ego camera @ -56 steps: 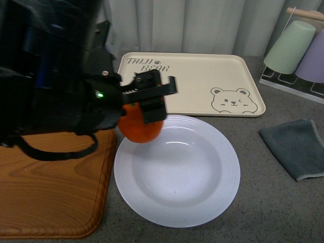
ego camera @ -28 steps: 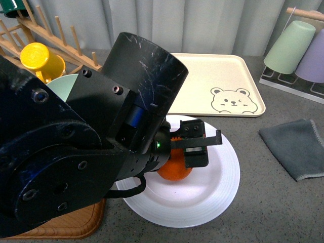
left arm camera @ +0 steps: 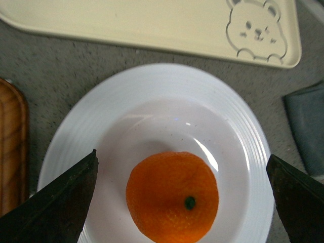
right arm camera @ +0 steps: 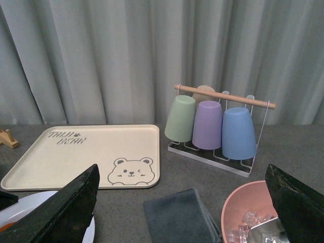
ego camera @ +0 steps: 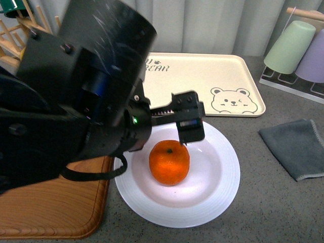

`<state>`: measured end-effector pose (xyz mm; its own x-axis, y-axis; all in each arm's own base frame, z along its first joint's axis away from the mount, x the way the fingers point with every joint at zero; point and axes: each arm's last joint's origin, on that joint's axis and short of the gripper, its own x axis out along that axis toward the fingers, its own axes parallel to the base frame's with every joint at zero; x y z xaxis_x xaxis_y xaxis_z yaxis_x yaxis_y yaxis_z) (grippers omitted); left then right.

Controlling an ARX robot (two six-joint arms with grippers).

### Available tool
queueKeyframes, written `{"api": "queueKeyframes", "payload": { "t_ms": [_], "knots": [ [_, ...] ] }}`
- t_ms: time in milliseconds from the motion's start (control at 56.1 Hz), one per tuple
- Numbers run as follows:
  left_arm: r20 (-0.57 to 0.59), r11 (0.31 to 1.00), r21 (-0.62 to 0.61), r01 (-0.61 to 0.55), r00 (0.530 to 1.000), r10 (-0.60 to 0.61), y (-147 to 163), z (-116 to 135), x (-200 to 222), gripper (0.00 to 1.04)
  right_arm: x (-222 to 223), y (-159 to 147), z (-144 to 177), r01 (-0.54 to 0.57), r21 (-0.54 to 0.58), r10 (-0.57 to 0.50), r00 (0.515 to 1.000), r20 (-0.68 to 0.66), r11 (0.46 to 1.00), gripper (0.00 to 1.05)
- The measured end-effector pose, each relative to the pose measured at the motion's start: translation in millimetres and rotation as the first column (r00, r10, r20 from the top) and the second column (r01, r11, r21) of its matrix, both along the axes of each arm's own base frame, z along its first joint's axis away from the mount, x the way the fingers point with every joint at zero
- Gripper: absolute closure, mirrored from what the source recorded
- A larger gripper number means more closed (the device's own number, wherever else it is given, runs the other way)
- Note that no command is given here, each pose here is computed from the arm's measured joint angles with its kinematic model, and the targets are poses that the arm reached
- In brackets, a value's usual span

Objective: Place orange and plate with both arms

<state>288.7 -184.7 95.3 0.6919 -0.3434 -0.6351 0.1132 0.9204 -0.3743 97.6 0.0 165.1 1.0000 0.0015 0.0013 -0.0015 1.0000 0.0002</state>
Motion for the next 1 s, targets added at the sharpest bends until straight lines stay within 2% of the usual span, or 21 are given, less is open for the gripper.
{"api": "queueKeyframes", "payload": {
  "t_ms": [143,250,285,321,392,499,553,607,803,910,999],
  "knots": [
    [0.069,0.997,-0.013,-0.077,0.995,0.077,23,26,-6,0.06,0,0,0,0.0,0.0,0.0,1.0,0.0,1.0,0.09],
    [0.1,0.987,-0.008,-0.158,0.982,0.158,51,38,-18,0.06,0,0,0,0.0,0.0,0.0,1.0,0.0,1.0,0.09],
    [0.177,0.98,0.028,-0.196,0.966,0.188,58,35,-21,0.1,0,0,0,0.0,0.0,0.0,1.0,0.0,1.0,0.09],
    [0.337,0.962,0.066,-0.264,0.913,0.228,70,33,-25,0.18,0,0,0,0.0,0.0,0.0,1.0,0.0,1.0,0.09],
    [0.509,0.945,0.105,-0.311,0.833,0.218,91,29,-41,0.3,0,0,0,-0.003,0.0,0.003,1.0,0.0,1.0,0.09],
    [0.672,0.935,0.117,-0.334,0.72,0.173,112,47,-59,0.48,0,0,0,-0.001,0.0,0.001,1.0,-0.001,1.0,0.09],
    [0.7,0.934,0.125,-0.335,0.697,0.156,120,54,-67,0.57,0,0,0,0.0,0.0,0.0,1.0,0.0,1.0,0.09],
    [0.708,0.932,0.139,-0.334,0.692,0.142,127,56,-75,0.66,0,0,0,0.0,0.0,0.0,1.0,0.0,1.0,0.09],
    [0.686,0.926,0.19,-0.328,0.719,0.114,147,61,-97,1.0,0,0,0,0.0,0.0,0.0,1.0,0.0,1.0,0.09],
    [0.704,0.925,0.18,-0.335,0.7,0.117,156,67,-110,1.01,0,0,0,0.0,0.0,0.0,1.0,0.0,1.0,0.09],
    [0.701,0.923,0.185,-0.337,0.704,0.116,162,66,-119,1.01,0,0,0,0.0,0.0,0.0,1.0,0.0,1.0,0.09]
  ]
}}
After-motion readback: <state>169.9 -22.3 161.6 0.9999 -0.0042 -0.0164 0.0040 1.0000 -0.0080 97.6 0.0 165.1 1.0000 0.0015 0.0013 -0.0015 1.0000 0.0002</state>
